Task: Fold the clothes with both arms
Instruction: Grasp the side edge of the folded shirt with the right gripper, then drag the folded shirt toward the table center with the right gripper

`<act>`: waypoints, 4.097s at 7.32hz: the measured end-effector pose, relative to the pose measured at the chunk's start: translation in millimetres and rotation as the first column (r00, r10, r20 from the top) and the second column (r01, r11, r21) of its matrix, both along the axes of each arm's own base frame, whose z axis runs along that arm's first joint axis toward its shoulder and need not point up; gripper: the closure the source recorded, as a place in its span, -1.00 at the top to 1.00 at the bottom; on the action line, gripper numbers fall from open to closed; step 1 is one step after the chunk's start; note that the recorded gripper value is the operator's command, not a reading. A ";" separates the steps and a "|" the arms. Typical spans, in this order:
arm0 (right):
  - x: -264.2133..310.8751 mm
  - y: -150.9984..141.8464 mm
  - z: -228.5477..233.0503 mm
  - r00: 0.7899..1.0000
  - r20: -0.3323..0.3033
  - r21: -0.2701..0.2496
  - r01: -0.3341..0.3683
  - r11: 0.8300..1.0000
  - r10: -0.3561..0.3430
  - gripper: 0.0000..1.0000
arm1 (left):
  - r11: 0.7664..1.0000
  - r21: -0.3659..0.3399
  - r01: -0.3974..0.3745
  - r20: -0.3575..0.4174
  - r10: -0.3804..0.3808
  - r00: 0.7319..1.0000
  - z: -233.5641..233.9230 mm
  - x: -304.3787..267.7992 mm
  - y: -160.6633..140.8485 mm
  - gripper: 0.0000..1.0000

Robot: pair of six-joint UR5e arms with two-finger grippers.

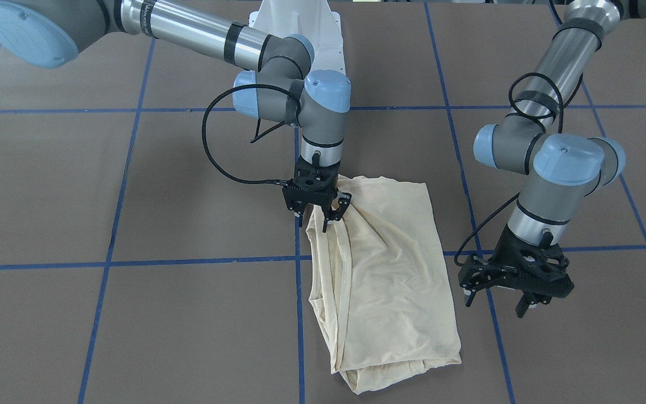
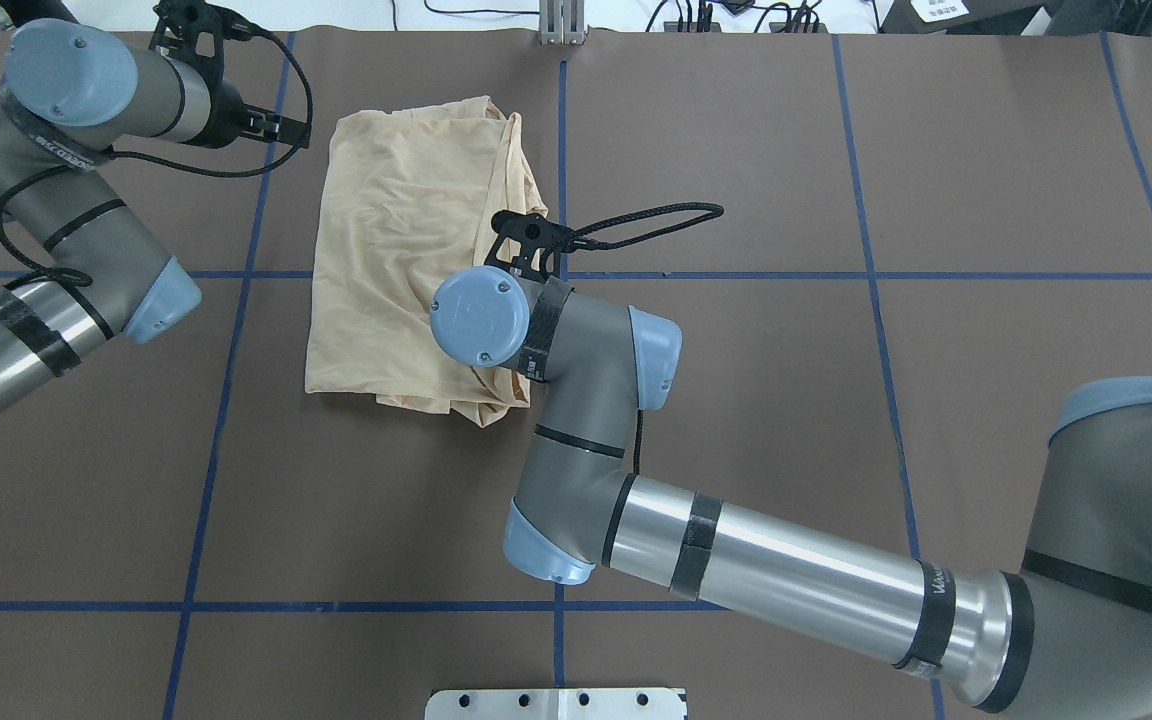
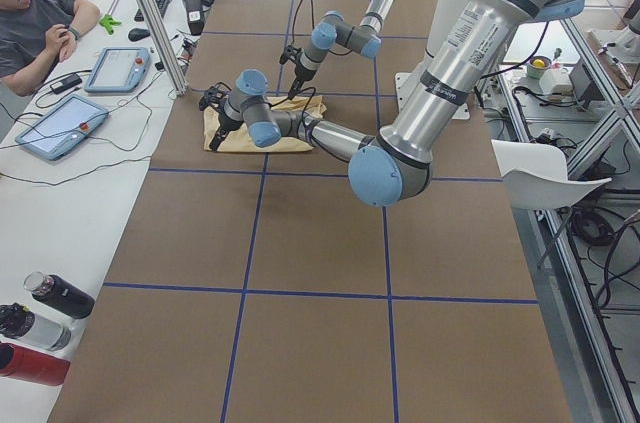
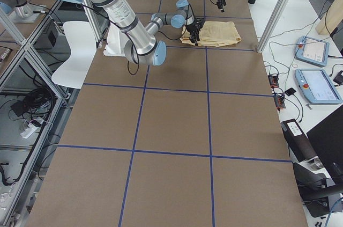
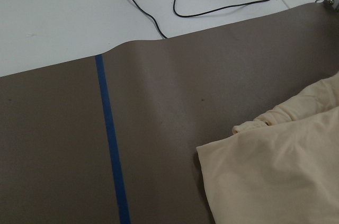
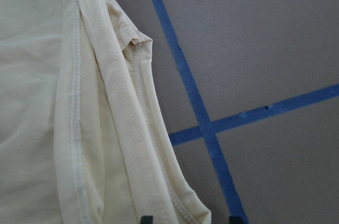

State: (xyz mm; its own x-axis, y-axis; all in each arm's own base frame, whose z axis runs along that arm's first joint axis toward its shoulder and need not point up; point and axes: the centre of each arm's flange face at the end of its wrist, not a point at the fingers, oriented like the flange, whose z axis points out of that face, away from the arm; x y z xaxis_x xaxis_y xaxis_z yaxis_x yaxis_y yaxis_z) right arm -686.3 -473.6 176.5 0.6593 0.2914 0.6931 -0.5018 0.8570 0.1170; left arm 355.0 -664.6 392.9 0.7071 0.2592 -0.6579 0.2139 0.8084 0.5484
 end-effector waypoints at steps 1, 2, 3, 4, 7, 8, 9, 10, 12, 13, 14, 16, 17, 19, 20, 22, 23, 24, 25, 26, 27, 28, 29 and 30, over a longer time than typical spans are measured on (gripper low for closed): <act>-1.2 0.2 1.8 1.000 -0.005 0.001 0.000 1.000 0.000 -0.49 | 1.000 0.000 0.000 0.000 0.000 1.000 0.4 0.1 0.2 1.00; -1.9 0.2 2.6 1.000 -0.007 0.001 0.000 1.000 0.000 -0.72 | 1.000 0.000 0.000 0.001 0.000 1.000 0.7 0.0 0.3 1.00; -2.2 0.3 2.0 1.000 -0.007 0.002 0.000 1.000 0.000 -0.72 | 1.000 -0.001 -0.001 0.001 0.001 1.000 1.0 0.1 0.4 1.00; -2.4 0.2 2.2 1.000 -0.008 0.002 0.000 1.000 0.000 -0.82 | 1.000 -0.001 -0.001 0.001 0.001 1.000 1.1 0.2 0.4 1.00; -3.4 0.3 4.3 1.000 -0.016 0.006 0.008 1.000 -0.008 -1.00 | 1.000 0.000 -0.001 0.001 0.001 1.000 0.9 0.2 0.5 1.00; -2.1 -0.5 2.8 1.000 -0.019 0.015 0.017 1.000 -0.017 -1.00 | 1.000 -0.001 -0.001 0.001 0.001 1.000 0.9 0.4 0.6 1.00; 1.4 -0.1 0.1 0.999 -0.017 0.027 0.029 0.999 -0.028 -1.00 | 1.000 -0.002 -0.001 -0.001 0.001 1.000 0.9 0.8 0.8 1.00; 9.1 2.7 1.2 0.999 -0.011 0.039 0.040 0.998 -0.039 -1.00 | 1.000 -0.007 0.001 -0.004 -0.001 1.000 0.9 1.2 1.1 1.00; 39.4 16.4 24.8 0.999 0.002 0.058 0.054 0.997 -0.054 -1.00 | 1.000 -0.014 0.004 -0.011 -0.004 1.000 0.5 3.2 2.1 1.00; 63.0 27.3 41.7 0.998 0.012 0.066 0.058 0.996 -0.059 -1.00 | 1.000 -0.020 0.006 -0.016 -0.006 1.000 -0.1 5.1 3.2 1.00; 88.6 39.6 59.1 0.998 0.021 0.072 0.059 0.996 -0.061 -1.00 | 1.000 -0.024 0.008 -0.023 -0.009 1.000 -1.8 6.4 4.3 1.00; 118.1 72.0 85.3 0.997 0.025 0.087 0.067 0.994 -0.069 -1.00 | 1.000 -0.025 0.009 -0.030 -0.010 1.000 -4.3 7.5 5.9 1.00; 125.3 89.6 92.4 0.997 0.026 0.098 0.073 0.992 -0.076 -1.00 | 1.000 -0.025 0.008 -0.030 -0.009 1.000 -4.2 8.4 6.5 1.00; 138.4 115.6 102.6 0.995 0.029 0.113 0.087 0.990 -0.091 0.98 | 1.000 -0.025 0.005 -0.030 -0.006 1.000 -4.2 10.6 7.6 1.00; 141.9 121.2 103.9 0.995 0.030 0.117 0.092 0.989 -0.096 1.00 | 1.000 -0.025 0.004 -0.031 -0.005 1.000 -4.6 11.3 8.2 1.00; 140.4 119.5 91.7 0.994 0.025 0.131 0.106 0.986 -0.110 1.00 | 1.000 -0.022 0.003 -0.033 -0.004 0.999 -6.5 11.5 8.8 1.00; 131.9 111.7 69.1 0.992 0.000 0.143 0.122 0.982 -0.123 1.00 | 1.000 -0.022 0.003 -0.033 -0.004 0.999 -6.7 11.4 8.9 1.00; 117.1 104.2 47.2 0.990 -0.032 0.144 0.138 0.980 -0.135 0.88 | 1.000 -0.022 0.003 -0.033 -0.004 0.999 -6.6 11.4 9.0 1.00; 98.8 97.5 40.3 0.986 -0.070 0.138 0.158 0.978 -0.149 0.72 | 1.000 -0.022 0.003 -0.033 -0.004 0.999 -6.3 11.3 9.1 1.00; 84.9 93.3 42.9 0.978 -0.111 0.137 0.189 0.972 -0.174 0.57 | 1.000 -0.022 0.003 -0.033 -0.004 0.999 -6.1 11.3 9.2 1.00; 78.0 92.5 48.1 0.967 -0.141 0.135 0.230 0.964 -0.211 0.37 | 1.000 -0.022 0.003 -0.033 -0.004 0.999 -5.9 11.3 9.3 1.00; 74.8 93.9 51.5 0.957 -0.154 0.129 0.267 0.955 -0.247 0.04 | 1.000 -0.022 0.002 -0.033 -0.003 0.999 -5.8 11.6 9.4 1.00; 73.3 95.3 52.8 0.949 -0.159 0.126 0.294 0.947 -0.273 -0.28 | 1.000 -0.023 0.001 -0.032 -0.002 0.999 -5.2 12.0 9.5 1.00; 72.9 96.1 53.2 0.943 -0.162 0.124 0.310 0.942 -0.289 -0.48 | 1.000 -0.023 0.000 -0.031 -0.001 1.000 -4.4 12.6 9.8 1.00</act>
State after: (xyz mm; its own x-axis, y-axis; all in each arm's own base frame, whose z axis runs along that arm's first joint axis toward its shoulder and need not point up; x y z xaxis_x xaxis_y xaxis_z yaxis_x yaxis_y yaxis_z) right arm -613.4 -377.5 229.8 0.7935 -0.0324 0.6077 -0.1937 0.9332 0.3027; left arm 367.6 -654.8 388.6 0.6868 0.2428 -0.6851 0.2309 0.8208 0.5225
